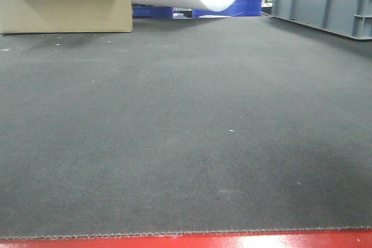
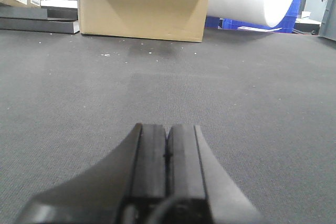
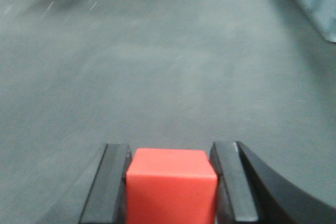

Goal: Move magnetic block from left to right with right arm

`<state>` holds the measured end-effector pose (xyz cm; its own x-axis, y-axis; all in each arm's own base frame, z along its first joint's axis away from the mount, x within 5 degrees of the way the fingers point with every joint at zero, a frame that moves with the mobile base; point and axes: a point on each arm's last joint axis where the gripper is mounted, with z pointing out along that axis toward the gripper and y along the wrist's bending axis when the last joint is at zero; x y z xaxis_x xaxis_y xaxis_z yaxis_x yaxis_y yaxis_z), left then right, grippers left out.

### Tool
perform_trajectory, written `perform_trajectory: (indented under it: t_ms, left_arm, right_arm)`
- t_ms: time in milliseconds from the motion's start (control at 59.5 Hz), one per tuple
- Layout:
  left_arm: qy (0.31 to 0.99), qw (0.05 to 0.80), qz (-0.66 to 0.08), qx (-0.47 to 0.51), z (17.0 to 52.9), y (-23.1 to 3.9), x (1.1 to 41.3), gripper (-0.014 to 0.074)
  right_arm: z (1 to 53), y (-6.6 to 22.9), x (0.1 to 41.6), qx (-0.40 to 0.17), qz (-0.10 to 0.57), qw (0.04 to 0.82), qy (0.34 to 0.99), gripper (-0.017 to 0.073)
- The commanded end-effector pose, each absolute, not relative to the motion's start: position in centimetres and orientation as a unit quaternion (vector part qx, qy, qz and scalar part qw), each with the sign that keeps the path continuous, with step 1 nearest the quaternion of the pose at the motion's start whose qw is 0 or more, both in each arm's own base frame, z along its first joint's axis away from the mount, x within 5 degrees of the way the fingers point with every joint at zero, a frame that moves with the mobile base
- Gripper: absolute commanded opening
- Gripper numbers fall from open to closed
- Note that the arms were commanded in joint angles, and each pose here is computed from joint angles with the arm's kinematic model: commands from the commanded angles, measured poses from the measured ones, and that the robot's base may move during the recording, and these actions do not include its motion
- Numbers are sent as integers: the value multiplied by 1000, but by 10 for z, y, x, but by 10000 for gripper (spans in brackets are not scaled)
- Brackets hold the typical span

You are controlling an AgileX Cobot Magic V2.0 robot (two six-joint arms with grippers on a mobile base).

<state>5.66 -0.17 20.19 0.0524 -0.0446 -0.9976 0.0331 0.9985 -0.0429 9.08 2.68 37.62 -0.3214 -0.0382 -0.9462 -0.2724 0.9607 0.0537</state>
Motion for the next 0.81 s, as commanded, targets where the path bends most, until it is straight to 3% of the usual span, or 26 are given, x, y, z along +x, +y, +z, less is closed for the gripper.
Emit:
perform_trajectory:
  t_ms: [0,219,471,790]
  left_arm:
    - [653,757,-31,-4,207,-2,55,-116]
    - [653,757,-31,-4,207,-2,55,-116]
    - [653,757,-31,-4,207,-2,55,-116]
    - [653,757,-31,-4,207,-2,55,-116]
  right_arm:
    - [398,41,118,-134,124,592,785,147]
    - [394,90,172,-215,185,517,807,140]
    - [371,173,237,-292,213,429,828,140]
    - [331,226,306,-294,207,351,865,140]
